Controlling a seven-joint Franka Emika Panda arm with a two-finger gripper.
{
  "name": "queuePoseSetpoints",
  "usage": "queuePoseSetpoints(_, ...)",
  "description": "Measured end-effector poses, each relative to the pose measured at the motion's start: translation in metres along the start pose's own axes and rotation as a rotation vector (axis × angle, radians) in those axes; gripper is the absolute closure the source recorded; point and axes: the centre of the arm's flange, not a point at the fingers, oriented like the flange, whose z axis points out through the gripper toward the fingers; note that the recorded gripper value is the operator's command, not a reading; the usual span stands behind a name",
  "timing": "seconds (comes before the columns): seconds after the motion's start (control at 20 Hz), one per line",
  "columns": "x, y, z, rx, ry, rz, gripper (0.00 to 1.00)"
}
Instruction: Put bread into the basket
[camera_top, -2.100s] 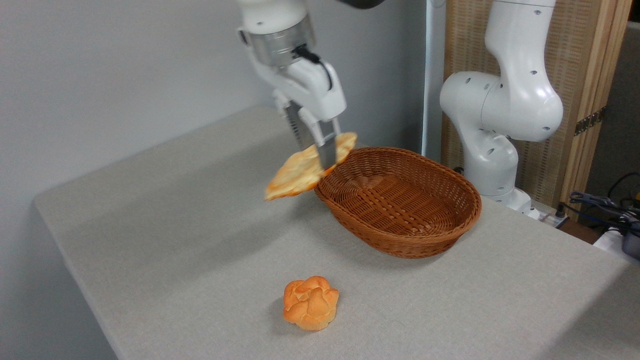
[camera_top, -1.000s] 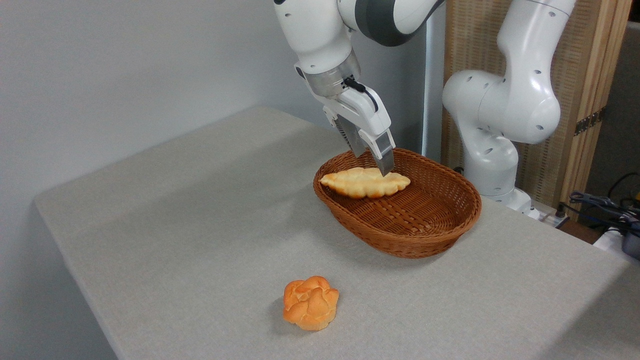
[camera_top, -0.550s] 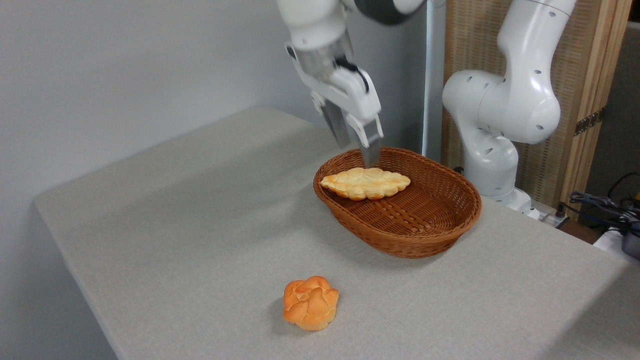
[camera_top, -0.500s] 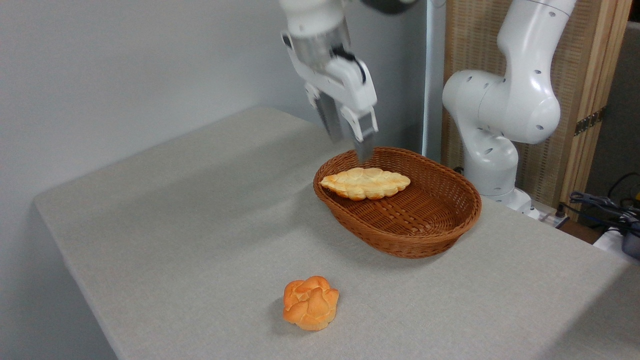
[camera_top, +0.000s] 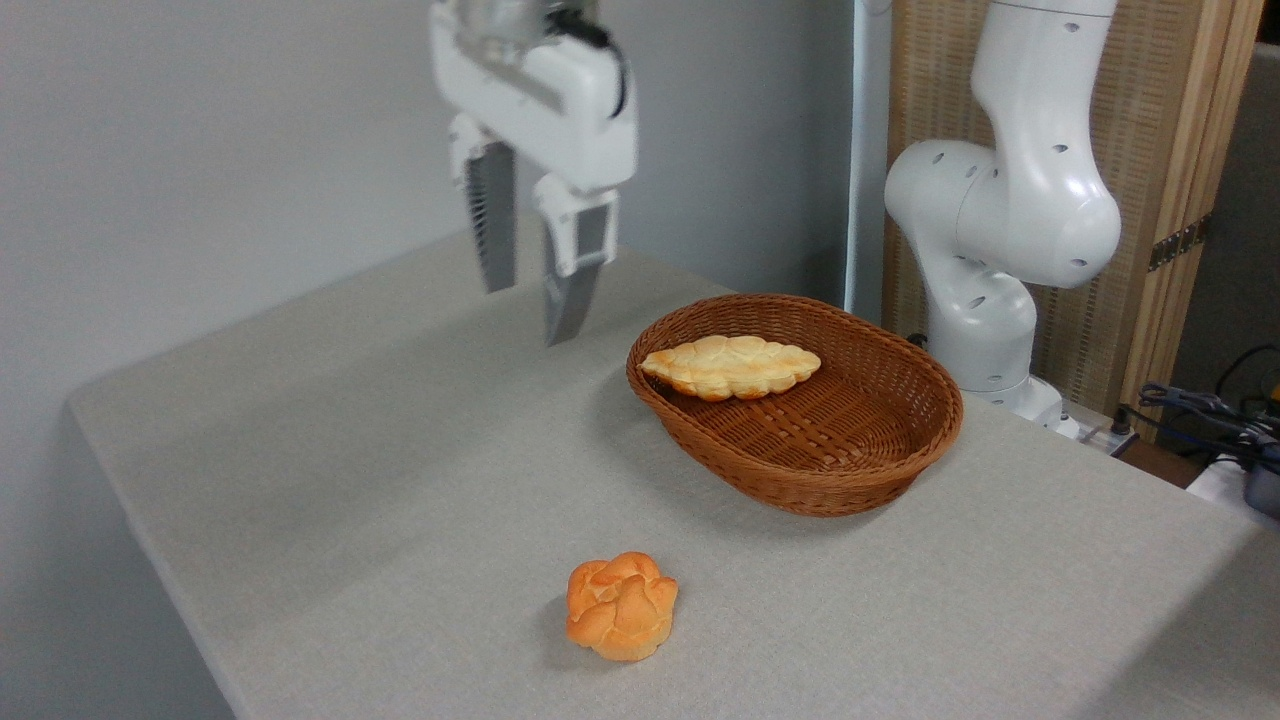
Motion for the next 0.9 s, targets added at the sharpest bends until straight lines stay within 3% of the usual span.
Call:
queuePoseSetpoints(0.2, 0.021, -0.025, 0.017, -0.014, -0.024, -0.01, 0.0)
queuePoseSetpoints(0.5, 0.025, -0.023, 0.009, -0.068, -0.099, -0.036, 0.0)
queuePoseSetpoints(0.9, 0.021, -0.031, 0.003, -0.011, -0.162, -0.032, 0.0)
